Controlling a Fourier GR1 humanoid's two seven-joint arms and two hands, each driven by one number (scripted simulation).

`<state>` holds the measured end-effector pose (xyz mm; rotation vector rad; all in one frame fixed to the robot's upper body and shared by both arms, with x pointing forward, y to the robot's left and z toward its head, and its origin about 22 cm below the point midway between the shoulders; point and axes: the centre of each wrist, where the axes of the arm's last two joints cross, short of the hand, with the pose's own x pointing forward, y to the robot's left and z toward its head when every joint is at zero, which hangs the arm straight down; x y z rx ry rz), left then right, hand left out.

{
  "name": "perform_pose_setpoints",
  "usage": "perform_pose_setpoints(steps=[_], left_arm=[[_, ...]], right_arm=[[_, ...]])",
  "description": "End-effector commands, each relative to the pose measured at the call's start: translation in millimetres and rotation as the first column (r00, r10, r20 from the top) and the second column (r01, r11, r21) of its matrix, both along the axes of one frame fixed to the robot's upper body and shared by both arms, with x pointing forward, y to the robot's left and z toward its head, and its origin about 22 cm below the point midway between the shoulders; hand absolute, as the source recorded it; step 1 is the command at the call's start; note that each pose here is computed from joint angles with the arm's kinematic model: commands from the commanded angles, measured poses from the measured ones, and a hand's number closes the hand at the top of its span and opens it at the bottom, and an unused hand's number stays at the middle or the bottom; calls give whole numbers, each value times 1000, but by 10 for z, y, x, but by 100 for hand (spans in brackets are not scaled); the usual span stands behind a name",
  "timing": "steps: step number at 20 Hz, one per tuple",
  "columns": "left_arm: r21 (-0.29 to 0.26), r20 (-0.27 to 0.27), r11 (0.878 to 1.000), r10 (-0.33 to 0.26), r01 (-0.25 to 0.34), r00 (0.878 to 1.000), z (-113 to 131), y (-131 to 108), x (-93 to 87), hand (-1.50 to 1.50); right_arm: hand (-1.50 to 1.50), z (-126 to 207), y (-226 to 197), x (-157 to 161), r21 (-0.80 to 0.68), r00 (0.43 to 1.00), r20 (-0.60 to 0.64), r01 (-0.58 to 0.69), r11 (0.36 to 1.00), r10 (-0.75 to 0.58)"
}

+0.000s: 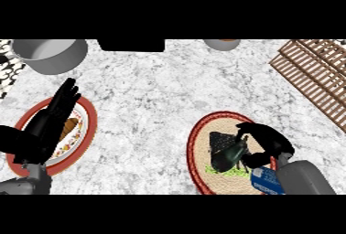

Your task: Pick the eggplant from the placemat and place it in the tiered shelf

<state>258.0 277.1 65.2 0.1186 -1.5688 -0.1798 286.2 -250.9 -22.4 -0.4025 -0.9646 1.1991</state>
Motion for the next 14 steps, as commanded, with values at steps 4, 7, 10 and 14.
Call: perform_pose_setpoints(steps=[4,7,10,14], left_arm=[[19,-1,1000,12,-12,1000,-59,82,-32,0],[-3,2,1000,-27,27,1000,-63,-20,-47,0],[15,3,1000,-15,15,1000,-6,24,-27,0],[10,19,999,-51,51,999,37,-51,19,0]], right_arm=[[150,-216,-49,-97,62,989,116,82,995,-89],[150,222,-16,470,-20,825,196,544,839,-530],[150,493,-319,631,-66,612,307,777,625,-729],[150,1023,-105,966,132,295,436,914,385,-850]])
